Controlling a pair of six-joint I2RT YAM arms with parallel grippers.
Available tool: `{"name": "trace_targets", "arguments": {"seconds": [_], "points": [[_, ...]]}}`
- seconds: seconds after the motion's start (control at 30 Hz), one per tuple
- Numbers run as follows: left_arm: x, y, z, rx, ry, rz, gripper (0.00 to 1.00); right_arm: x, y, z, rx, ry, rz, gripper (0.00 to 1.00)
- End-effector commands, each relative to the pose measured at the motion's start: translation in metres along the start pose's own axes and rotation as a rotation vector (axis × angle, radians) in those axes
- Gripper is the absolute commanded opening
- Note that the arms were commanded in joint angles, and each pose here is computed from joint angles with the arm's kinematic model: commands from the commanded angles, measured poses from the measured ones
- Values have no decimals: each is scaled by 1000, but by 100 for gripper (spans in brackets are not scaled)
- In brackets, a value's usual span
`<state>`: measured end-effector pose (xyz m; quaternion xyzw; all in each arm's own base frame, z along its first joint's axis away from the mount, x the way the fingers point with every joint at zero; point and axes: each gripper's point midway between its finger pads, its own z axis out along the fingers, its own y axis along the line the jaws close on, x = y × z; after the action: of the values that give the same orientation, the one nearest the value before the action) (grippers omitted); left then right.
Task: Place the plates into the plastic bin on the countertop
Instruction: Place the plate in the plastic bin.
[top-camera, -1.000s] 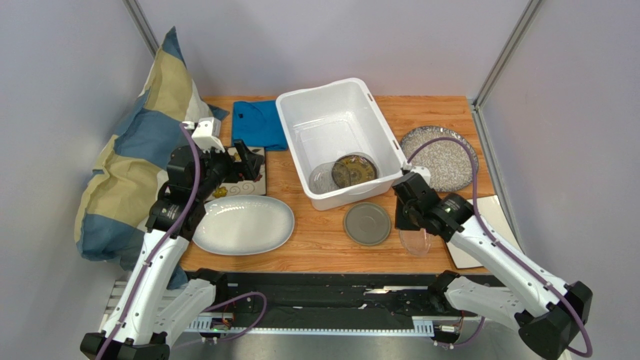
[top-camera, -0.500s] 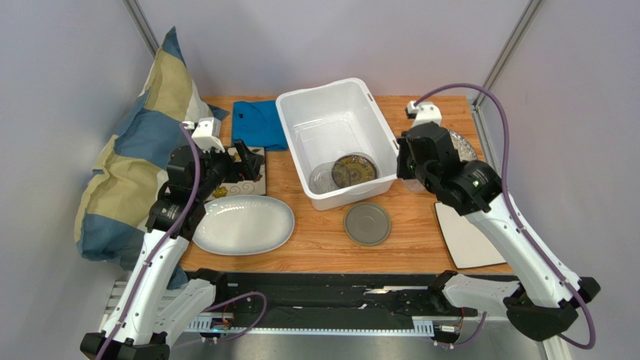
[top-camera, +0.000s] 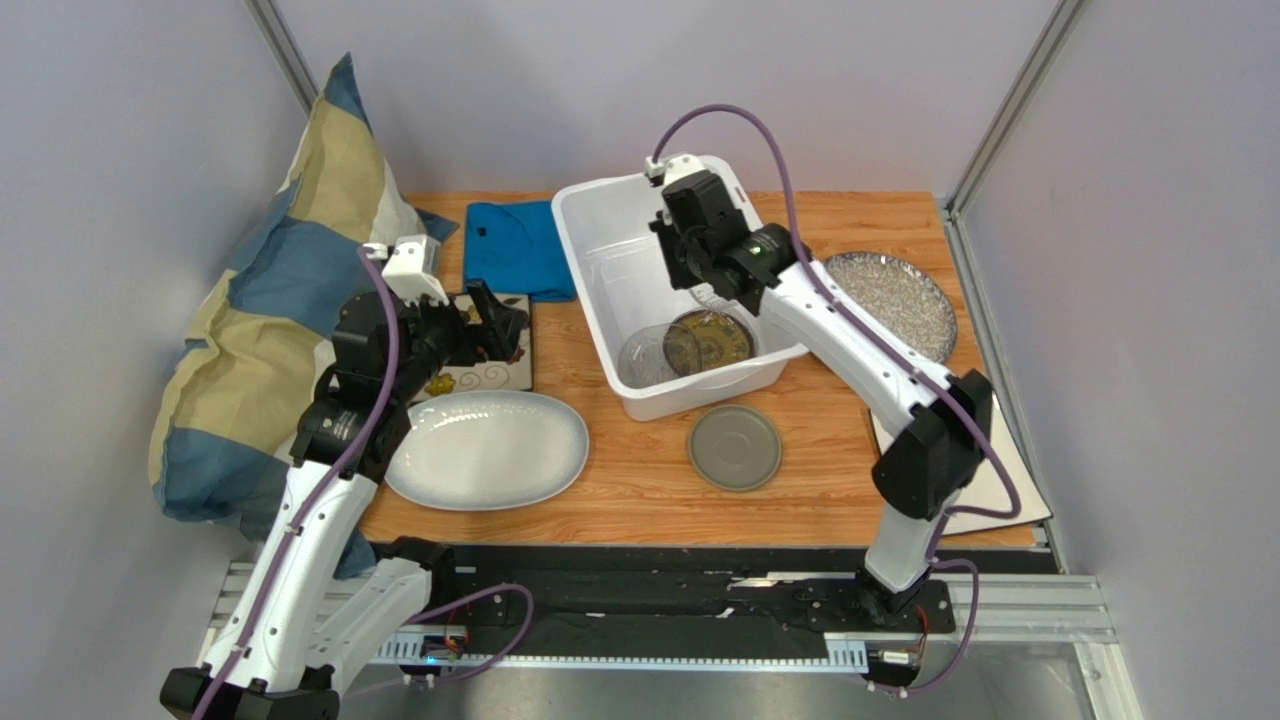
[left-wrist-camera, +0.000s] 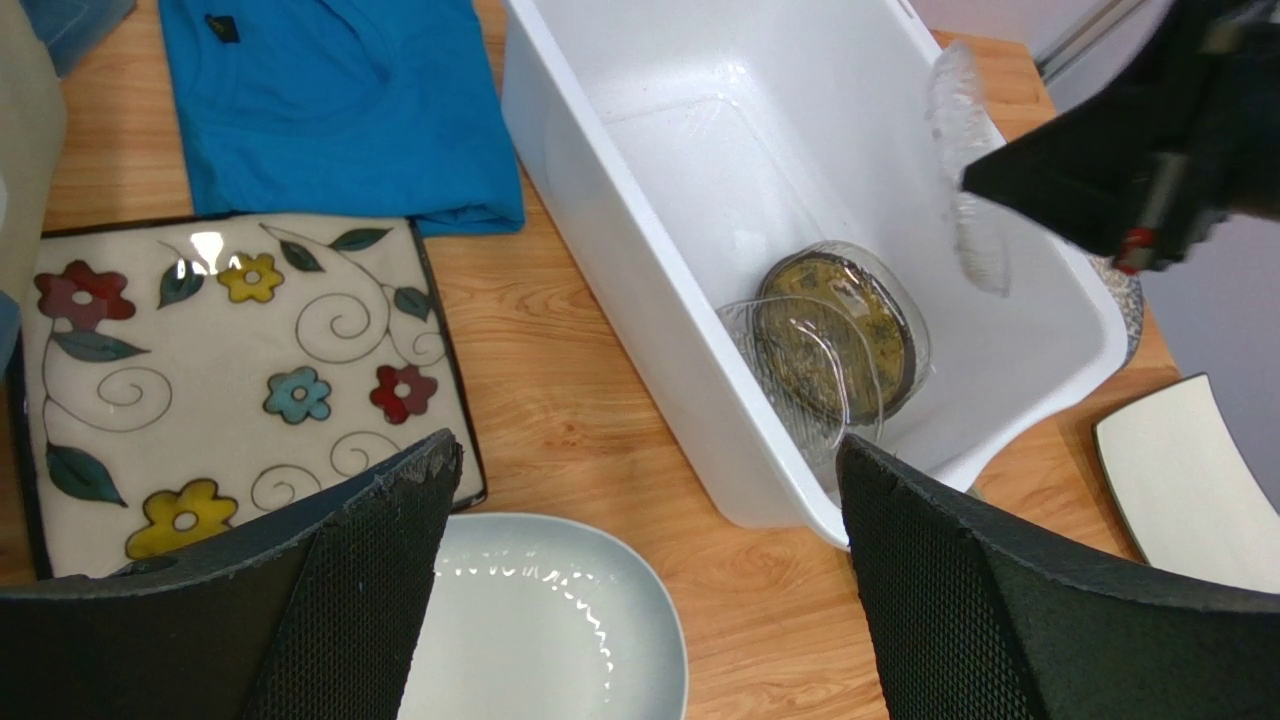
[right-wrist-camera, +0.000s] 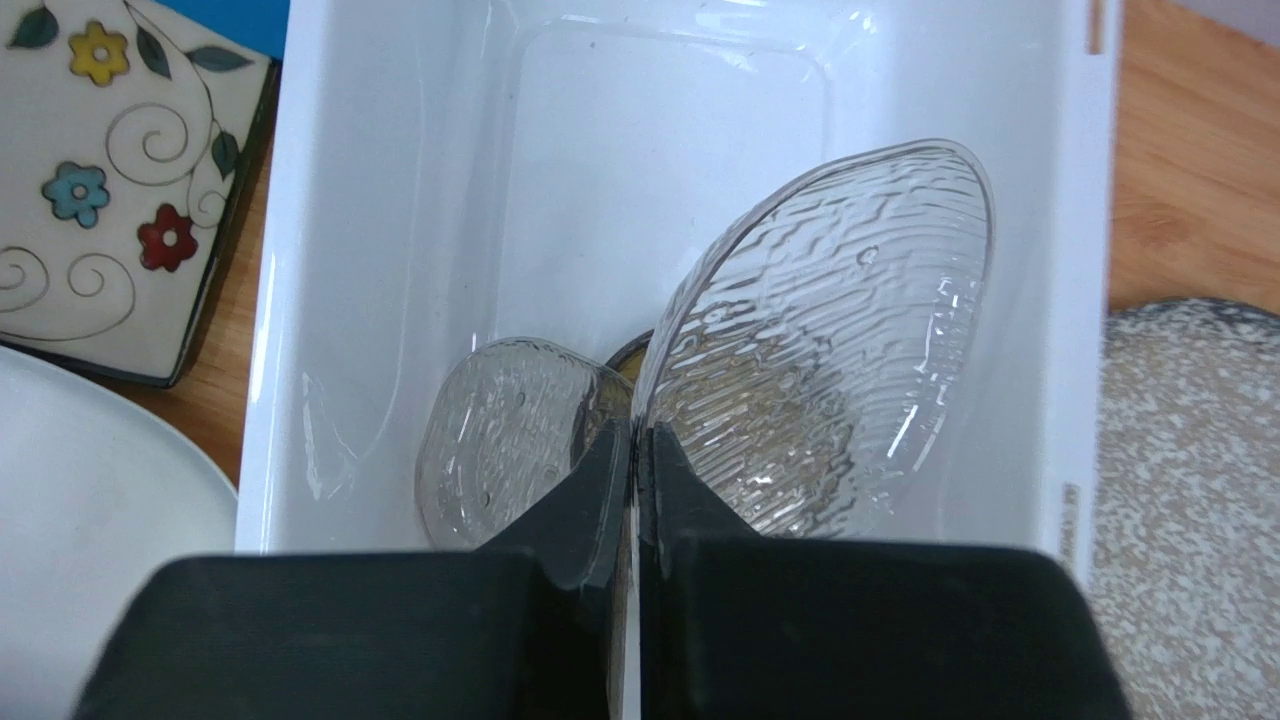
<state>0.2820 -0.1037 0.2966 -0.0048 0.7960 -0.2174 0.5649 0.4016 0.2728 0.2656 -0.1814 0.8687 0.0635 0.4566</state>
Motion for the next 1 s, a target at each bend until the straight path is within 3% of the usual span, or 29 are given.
{"name": "trace_targets", "arguments": {"seconds": [0.0, 0.57, 0.97], "points": [[-12, -4, -3, 13, -48, 8, 98, 11, 32, 30, -113, 67, -9, 0], [-11, -7, -2, 29, -44, -1, 98, 110, 135, 37, -348, 388, -16, 0], [-11, -9, -2, 38, -41, -3, 98, 139, 140, 37, -325, 478, -7, 0]]}}
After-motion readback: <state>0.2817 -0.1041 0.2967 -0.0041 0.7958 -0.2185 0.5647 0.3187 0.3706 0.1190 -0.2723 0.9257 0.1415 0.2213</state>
